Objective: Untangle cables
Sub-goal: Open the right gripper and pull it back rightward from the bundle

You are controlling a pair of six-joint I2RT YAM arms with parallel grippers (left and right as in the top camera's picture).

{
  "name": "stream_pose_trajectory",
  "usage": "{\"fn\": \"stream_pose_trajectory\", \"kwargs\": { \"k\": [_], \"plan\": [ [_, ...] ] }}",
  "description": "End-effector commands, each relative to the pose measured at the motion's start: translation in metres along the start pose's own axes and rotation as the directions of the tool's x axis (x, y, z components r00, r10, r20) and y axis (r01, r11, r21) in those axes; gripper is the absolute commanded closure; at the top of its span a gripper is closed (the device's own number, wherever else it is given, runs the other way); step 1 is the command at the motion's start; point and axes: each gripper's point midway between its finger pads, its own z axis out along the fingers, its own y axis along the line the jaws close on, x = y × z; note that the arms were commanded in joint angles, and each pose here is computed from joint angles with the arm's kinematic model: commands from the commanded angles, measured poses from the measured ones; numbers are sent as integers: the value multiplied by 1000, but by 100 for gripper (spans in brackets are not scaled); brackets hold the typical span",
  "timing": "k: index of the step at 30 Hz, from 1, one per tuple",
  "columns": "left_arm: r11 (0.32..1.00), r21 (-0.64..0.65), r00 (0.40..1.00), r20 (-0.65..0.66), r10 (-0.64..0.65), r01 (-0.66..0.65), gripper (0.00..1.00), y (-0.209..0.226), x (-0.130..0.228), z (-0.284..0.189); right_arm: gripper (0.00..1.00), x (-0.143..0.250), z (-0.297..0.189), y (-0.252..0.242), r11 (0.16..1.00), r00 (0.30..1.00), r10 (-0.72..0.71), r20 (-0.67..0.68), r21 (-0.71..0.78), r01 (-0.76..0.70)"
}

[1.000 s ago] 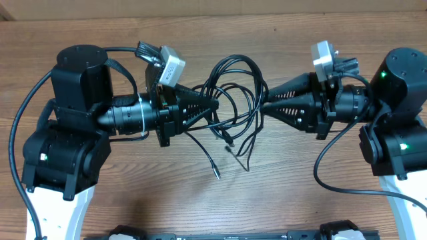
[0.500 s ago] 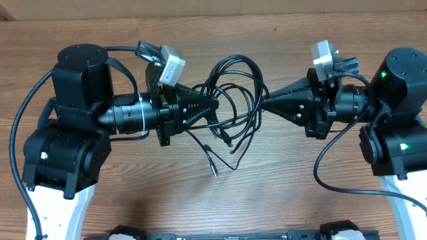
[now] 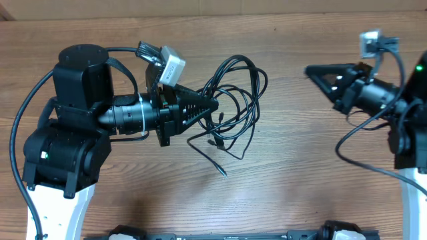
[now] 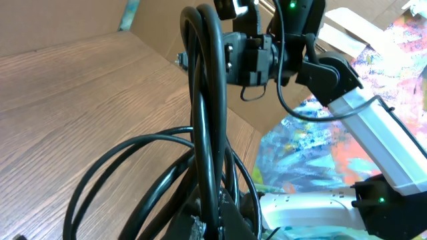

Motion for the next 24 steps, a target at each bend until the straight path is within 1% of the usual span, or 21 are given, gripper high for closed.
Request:
{"fn": "stream_pose_trajectory", "kwargs": {
  "k": [1,2,3,5,6,7,8,10,16,17,18,20,24],
  "plan": [
    [999,9,999,12,38,-38,96,-5,-5,-3,96,-8,-19,-25,993,998,41,51,106,-46],
    [999,10,999,14,40,-41,96,-5,-5,-3,96,-7,-20,-22,995,998,49,47,84,-53],
    [999,10,999,15,43,-43,96,-5,-5,-3,93,-6,-20,-17,998,998,44,38,52,-46],
    [998,15,998,22,55,-55,96,-7,-8,-3,78,-1,-20,4,998,1000,-15,12,-68,16],
    [998,19,998,25,61,-61,96,-7,-8,-3,68,1,-21,14,991,999,-36,4,-126,36],
    [997,27,997,27,66,-67,96,-9,-9,-3,59,2,-22,23,983,999,-52,-2,-176,51],
    [996,40,997,29,73,-74,96,-11,-10,-3,54,4,-24,32,971,998,-67,-7,-232,64],
    [995,57,996,34,85,-87,96,-15,-11,-3,50,6,-27,42,955,997,-70,-15,-289,62],
    [990,65,991,54,123,-126,96,-17,-18,-3,49,14,-21,56,936,996,-67,-52,-348,45],
    [991,51,991,54,120,-123,96,-14,-18,-2,43,18,-15,60,936,995,-74,-68,-350,46],
    [993,28,992,55,110,-112,96,-10,-19,-2,0,21,-9,62,937,994,-81,-79,-346,48],
    [996,-2,994,54,94,-94,96,-6,-19,0,0,25,2,62,951,993,-66,-103,-309,31],
    [996,-23,995,38,88,-87,96,-5,-15,6,0,34,21,63,966,988,-89,-129,-252,54]
  ]
}}
